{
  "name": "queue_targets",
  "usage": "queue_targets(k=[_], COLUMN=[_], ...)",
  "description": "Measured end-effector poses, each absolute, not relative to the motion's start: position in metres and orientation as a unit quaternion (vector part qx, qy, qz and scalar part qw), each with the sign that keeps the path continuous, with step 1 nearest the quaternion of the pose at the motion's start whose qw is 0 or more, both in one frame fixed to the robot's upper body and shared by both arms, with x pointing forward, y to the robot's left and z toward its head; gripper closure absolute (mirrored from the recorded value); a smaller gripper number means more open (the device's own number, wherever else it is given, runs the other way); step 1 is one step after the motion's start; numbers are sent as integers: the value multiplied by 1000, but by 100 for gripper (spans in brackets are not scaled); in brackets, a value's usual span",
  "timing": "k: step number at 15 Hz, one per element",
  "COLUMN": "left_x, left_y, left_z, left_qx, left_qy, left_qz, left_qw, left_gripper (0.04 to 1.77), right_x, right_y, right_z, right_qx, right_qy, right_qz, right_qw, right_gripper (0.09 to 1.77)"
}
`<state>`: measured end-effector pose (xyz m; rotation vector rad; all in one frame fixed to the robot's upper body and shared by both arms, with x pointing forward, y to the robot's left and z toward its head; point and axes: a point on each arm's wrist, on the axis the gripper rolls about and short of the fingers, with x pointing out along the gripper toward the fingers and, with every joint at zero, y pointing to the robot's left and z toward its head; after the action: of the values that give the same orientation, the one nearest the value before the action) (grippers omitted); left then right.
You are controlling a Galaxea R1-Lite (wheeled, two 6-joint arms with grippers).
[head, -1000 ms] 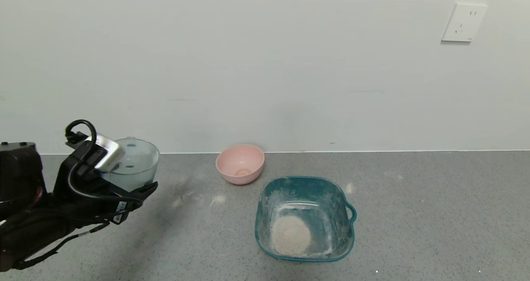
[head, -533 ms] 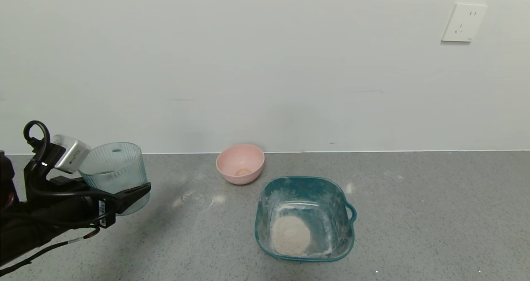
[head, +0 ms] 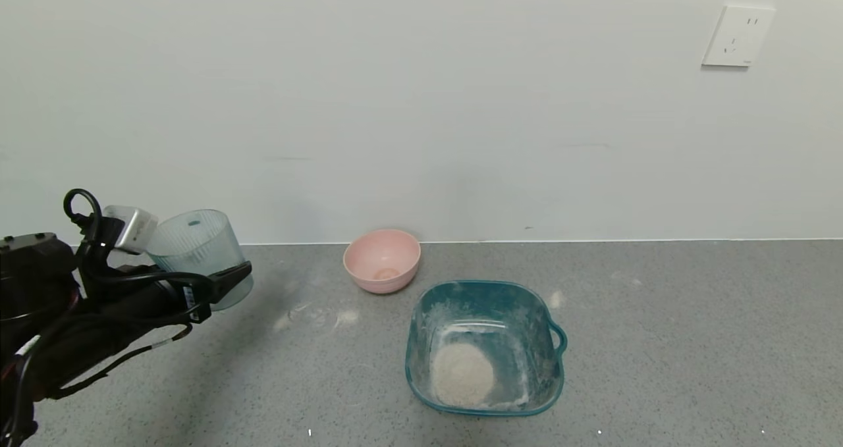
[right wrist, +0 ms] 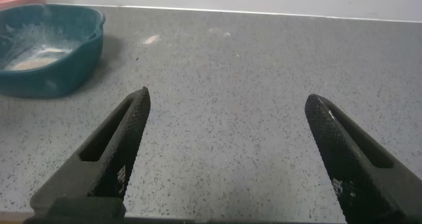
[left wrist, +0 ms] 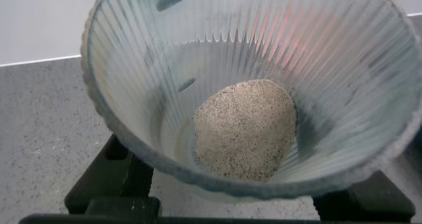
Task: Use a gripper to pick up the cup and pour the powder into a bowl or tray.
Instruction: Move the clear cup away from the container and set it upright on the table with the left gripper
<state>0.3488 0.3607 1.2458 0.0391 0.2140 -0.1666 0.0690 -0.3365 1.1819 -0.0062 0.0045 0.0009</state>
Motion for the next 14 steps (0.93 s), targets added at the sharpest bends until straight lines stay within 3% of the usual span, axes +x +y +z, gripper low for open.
queue_targets(k=[8,14], left_x=[415,426], left_y=[372,370], left_z=[1192,1171], left_qx=[0,-6], left_qy=[136,161], left_qz=[-74,-81], left_qw=[988,984], left_gripper=[52,52], right_x=[69,69], right_y=[-337,-337], right_z=[1182,1182], right_qx=[-3,-3], right_qy=[2,2], right_qz=[1,1], right_qw=[1000,1000], right_gripper=[15,15])
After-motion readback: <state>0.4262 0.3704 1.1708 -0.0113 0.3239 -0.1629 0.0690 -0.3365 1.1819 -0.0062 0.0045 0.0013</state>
